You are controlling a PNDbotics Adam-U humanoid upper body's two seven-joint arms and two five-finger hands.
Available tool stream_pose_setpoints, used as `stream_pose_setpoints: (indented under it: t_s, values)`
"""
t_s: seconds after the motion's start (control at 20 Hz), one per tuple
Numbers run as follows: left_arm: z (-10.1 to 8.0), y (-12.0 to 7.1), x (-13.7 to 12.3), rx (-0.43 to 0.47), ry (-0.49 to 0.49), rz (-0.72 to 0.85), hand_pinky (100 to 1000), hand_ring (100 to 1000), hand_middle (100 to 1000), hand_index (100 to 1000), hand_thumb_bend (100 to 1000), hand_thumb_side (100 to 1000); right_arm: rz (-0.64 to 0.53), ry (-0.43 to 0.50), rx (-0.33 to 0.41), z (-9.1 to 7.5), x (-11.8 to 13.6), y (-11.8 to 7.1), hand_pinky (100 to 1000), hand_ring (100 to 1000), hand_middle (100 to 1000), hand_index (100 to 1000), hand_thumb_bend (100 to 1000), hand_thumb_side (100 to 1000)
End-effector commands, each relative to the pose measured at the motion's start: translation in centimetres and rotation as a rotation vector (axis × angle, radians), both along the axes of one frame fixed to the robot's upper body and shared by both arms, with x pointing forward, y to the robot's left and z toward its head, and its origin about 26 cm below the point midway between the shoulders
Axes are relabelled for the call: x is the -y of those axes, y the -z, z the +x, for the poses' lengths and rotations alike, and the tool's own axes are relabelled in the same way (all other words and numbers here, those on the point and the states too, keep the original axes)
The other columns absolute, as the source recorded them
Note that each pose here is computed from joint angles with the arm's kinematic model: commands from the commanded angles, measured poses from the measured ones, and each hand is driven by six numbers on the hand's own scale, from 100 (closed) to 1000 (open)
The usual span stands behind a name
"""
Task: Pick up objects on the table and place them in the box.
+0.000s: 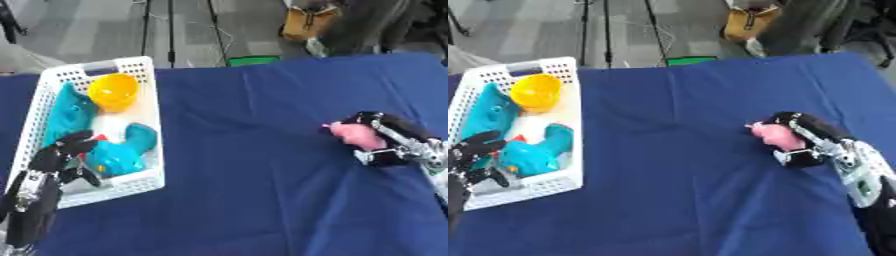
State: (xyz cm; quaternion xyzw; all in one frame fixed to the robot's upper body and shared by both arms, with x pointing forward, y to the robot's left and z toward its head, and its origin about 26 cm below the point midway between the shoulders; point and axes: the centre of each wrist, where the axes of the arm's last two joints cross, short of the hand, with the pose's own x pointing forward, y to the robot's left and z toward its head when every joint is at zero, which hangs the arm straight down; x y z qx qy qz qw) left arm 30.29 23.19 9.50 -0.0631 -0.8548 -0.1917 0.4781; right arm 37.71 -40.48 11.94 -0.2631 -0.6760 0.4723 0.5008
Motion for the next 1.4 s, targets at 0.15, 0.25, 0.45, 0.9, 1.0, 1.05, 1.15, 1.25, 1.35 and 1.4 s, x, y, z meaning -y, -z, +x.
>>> stream_pose_setpoints:
  t_s: [0.15, 0.25, 0.45, 0.9, 1.0, 1.05, 1.15, 1.25, 1.35, 1.4]
  values:
    - [0.0, -0.3, 0.0, 0.011, 0.001, 0.002, 450, 862, 837, 737, 281, 1000, 0.179, -0.024, 0.131, -0.6, -0.2, -5.1, 100, 234, 486, 591, 100, 100]
    - [0.0, -0.3, 0.0, 0.011, 0.001, 0.003, 450, 862, 837, 737, 281, 1000, 0.266, -0.024, 0.165, -0.8, -0.5, -5.9, 100, 229, 482, 585, 100, 100]
    - [0.0, -0.3, 0.0, 0.01, 0.001, 0.003, 451, 862, 838, 737, 282, 1000, 0.37, -0.027, 0.176, -1.0, -1.1, -6.7, 100, 228, 480, 583, 100, 100]
    - [0.0, -0.3, 0.0, 0.009, 0.001, 0.003, 451, 862, 838, 737, 282, 1000, 0.395, -0.039, 0.14, -1.0, -1.3, -6.6, 100, 226, 468, 583, 100, 100]
    - [0.0, -0.3, 0.0, 0.01, 0.001, 0.003, 451, 862, 838, 737, 283, 1000, 0.396, -0.045, 0.131, -1.0, -1.3, -6.4, 100, 225, 469, 582, 100, 100]
    - [0.0, -0.3, 0.0, 0.01, 0.001, 0.003, 451, 862, 838, 737, 283, 1000, 0.398, -0.05, 0.126, -1.0, -1.4, -6.4, 100, 225, 469, 582, 100, 100]
    - [0.0, -0.3, 0.0, 0.009, 0.001, 0.003, 451, 862, 838, 737, 283, 1000, 0.405, -0.061, 0.12, -0.9, -1.6, -6.3, 100, 224, 469, 582, 100, 100]
    - [0.0, -0.3, 0.0, 0.008, 0.004, 0.004, 451, 862, 838, 738, 282, 1000, 0.418, -0.103, 0.113, -0.4, -2.6, -6.6, 100, 222, 469, 580, 100, 100]
    - [0.0, -0.3, 0.1, 0.008, 0.009, 0.004, 451, 862, 838, 738, 281, 1000, 0.415, -0.169, 0.122, 0.4, -4.2, -7.8, 100, 224, 470, 581, 100, 100]
    - [0.0, -0.3, 0.1, 0.007, 0.012, 0.004, 451, 862, 838, 738, 281, 1000, 0.41, -0.2, 0.129, 0.8, -5.0, -8.5, 100, 224, 470, 581, 100, 100]
